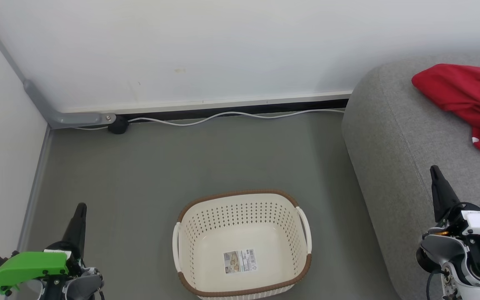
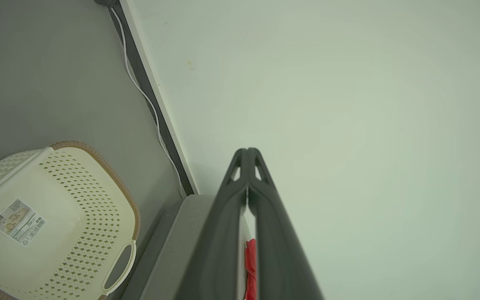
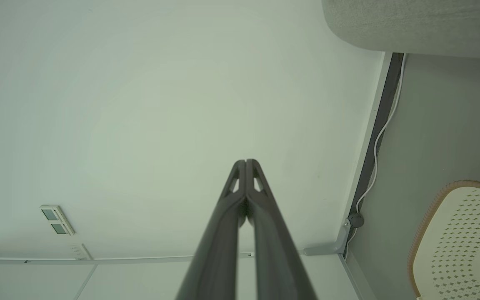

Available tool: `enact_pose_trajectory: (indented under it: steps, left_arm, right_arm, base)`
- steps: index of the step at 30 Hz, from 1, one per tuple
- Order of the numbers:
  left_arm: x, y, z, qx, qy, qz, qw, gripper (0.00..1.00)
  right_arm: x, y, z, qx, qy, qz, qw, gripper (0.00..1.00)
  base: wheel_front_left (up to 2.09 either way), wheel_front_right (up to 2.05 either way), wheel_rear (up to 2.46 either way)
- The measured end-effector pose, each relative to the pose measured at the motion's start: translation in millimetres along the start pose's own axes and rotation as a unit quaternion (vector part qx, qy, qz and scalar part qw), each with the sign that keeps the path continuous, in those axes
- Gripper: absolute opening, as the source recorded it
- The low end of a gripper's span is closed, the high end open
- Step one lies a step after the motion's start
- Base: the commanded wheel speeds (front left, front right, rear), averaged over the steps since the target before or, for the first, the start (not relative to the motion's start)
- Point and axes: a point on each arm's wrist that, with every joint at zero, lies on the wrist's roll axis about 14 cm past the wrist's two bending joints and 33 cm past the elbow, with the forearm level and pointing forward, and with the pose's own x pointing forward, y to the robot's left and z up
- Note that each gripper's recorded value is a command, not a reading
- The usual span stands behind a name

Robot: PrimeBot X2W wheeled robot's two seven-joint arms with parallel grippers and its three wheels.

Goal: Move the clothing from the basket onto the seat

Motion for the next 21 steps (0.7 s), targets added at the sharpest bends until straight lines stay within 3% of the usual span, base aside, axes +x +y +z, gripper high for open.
enact_pose_trajectory:
  steps: [21]
  left_arm:
    - [0.2,-0.1,0.5,0.000,-0.001,0.000,1.000,0.00]
  right_arm:
    - [0.0,0.2,-0.1,0.000,0.000,0.000,1.000,0.00]
  base:
    - [0.00,0.00,0.00]
